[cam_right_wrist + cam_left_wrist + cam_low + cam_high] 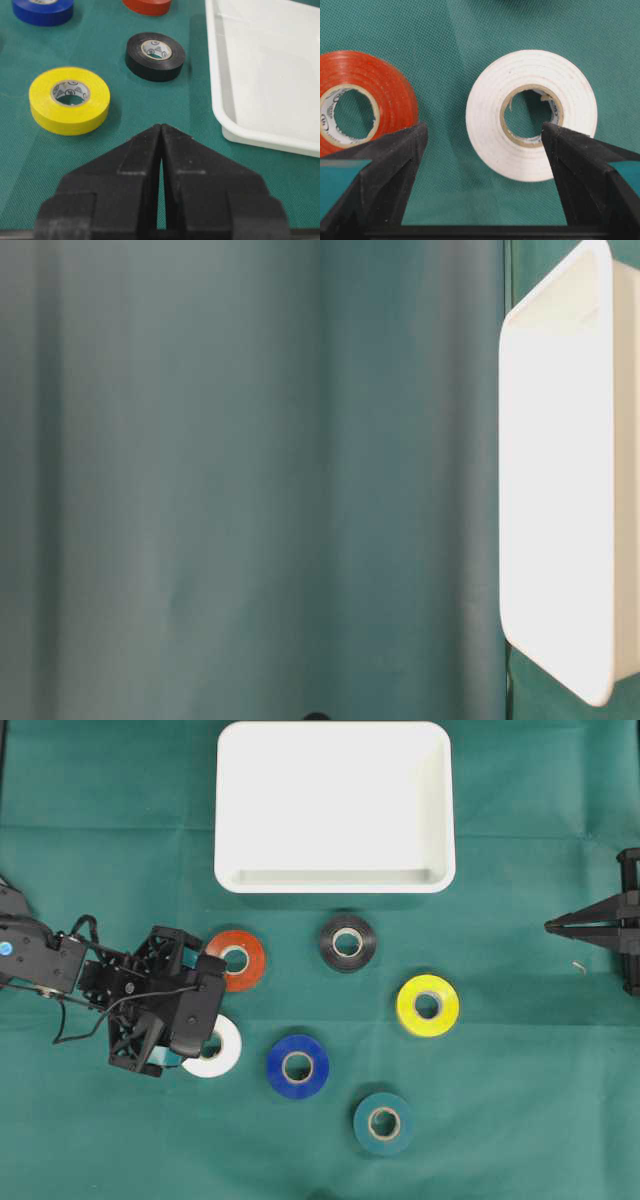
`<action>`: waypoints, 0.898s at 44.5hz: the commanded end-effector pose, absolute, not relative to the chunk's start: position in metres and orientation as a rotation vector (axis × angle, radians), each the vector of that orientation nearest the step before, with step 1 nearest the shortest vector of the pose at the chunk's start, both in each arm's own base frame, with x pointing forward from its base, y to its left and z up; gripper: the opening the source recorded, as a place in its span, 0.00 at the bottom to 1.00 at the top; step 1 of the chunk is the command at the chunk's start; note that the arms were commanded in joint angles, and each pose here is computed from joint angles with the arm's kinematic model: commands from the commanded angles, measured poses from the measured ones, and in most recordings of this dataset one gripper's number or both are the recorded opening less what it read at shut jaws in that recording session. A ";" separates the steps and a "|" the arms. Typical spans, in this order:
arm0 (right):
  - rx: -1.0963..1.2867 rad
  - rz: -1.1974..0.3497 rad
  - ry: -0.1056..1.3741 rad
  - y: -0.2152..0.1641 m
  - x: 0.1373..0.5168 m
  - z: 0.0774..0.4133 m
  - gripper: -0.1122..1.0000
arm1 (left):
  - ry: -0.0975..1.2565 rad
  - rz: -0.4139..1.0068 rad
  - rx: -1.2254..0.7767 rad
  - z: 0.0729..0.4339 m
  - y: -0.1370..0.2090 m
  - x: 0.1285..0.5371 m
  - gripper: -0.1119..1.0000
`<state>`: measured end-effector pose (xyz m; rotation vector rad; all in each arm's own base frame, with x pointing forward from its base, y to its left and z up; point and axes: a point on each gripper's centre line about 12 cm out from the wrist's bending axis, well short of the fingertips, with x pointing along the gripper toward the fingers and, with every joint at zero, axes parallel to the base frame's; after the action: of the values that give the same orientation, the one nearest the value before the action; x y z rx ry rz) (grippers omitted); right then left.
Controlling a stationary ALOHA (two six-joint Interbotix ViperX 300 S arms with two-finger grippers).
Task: Put the tape into the white case with the left arm.
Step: 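Lower the left gripper into the white roll's core and close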
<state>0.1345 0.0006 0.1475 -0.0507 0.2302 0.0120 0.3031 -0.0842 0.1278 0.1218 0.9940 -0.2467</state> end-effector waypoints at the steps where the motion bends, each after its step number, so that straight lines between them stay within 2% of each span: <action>1: -0.049 0.009 0.221 0.000 0.136 0.151 0.02 | 0.951 -0.253 0.120 0.135 -0.088 0.312 0.94; 23: -0.049 0.009 0.221 0.000 0.136 0.151 0.02 | 0.997 -0.250 0.126 0.116 -0.089 0.314 0.92; 27: -0.049 0.010 0.221 0.000 0.136 0.151 0.02 | 1.003 -0.250 0.127 0.114 -0.089 0.314 0.88; 36: -0.049 0.010 0.221 0.000 0.136 0.151 0.02 | 1.006 -0.249 0.126 0.106 -0.089 0.316 0.70; 40: -0.049 0.009 0.221 0.000 0.136 0.151 0.02 | 1.012 -0.248 0.127 0.101 -0.089 0.317 0.66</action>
<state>0.1345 0.0004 0.1477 -0.0521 0.2287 0.0106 0.3104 -0.0860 0.0974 0.1282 1.0381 -0.2427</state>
